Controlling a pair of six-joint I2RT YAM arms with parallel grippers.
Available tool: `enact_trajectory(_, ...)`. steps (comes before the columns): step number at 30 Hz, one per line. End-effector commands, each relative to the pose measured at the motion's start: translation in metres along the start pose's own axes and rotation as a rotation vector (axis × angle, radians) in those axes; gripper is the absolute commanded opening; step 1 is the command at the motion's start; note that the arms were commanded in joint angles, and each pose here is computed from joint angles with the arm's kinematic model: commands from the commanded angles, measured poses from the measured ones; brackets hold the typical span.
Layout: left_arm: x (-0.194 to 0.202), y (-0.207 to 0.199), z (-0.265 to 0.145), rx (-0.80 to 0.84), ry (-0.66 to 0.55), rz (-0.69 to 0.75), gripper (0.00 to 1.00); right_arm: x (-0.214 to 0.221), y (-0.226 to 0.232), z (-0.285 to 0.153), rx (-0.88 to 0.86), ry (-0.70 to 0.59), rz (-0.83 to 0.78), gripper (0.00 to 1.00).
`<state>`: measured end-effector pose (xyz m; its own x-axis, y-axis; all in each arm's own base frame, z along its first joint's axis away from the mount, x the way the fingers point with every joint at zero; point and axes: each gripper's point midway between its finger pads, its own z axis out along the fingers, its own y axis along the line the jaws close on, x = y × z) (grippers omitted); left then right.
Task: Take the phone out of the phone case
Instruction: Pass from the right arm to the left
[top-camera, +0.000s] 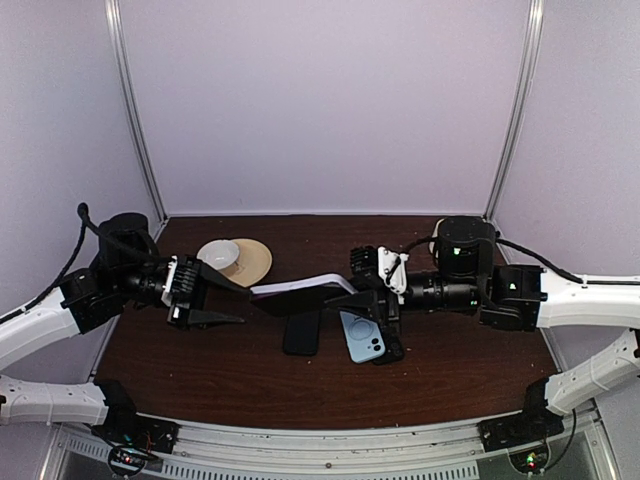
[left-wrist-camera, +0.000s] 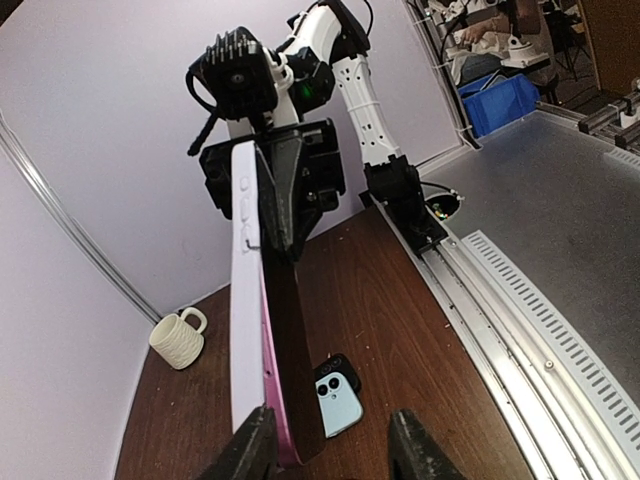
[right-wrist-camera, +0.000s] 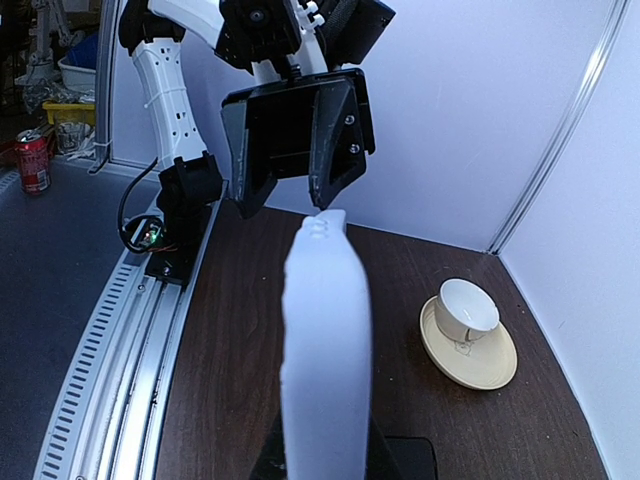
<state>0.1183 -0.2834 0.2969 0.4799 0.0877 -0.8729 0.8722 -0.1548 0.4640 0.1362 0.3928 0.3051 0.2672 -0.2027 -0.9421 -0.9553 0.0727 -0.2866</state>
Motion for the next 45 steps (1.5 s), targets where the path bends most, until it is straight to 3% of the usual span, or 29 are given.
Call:
enact_trajectory(1,-0.005,-0.001,0.000,0.003,-0.024,0.024,0.39,-0.060,-0.015,-0.014,0.061,-0.179,-0.044,0.00)
enact_trajectory(12,-0.002,0.001,0.001,-0.008,-0.015,0.025,0.39,-0.063,-0.016,-0.014,0.066,-0.188,-0.038,0.00)
enact_trajectory(19,0.006,0.006,0.003,-0.026,0.010,0.012,0.47,-0.069,0.002,-0.012,-0.028,-0.231,-0.048,0.00)
enact_trajectory(34,0.020,0.019,0.011,-0.061,0.055,-0.067,0.42,-0.072,0.006,0.003,-0.041,-0.257,-0.054,0.00)
enact_trajectory(39,0.019,0.028,0.013,-0.079,0.056,-0.100,0.35,-0.069,0.007,0.007,-0.044,-0.244,-0.060,0.00)
enact_trajectory(45,0.014,0.034,0.013,-0.105,0.035,-0.100,0.19,-0.063,0.009,0.013,-0.052,-0.226,-0.057,0.00)
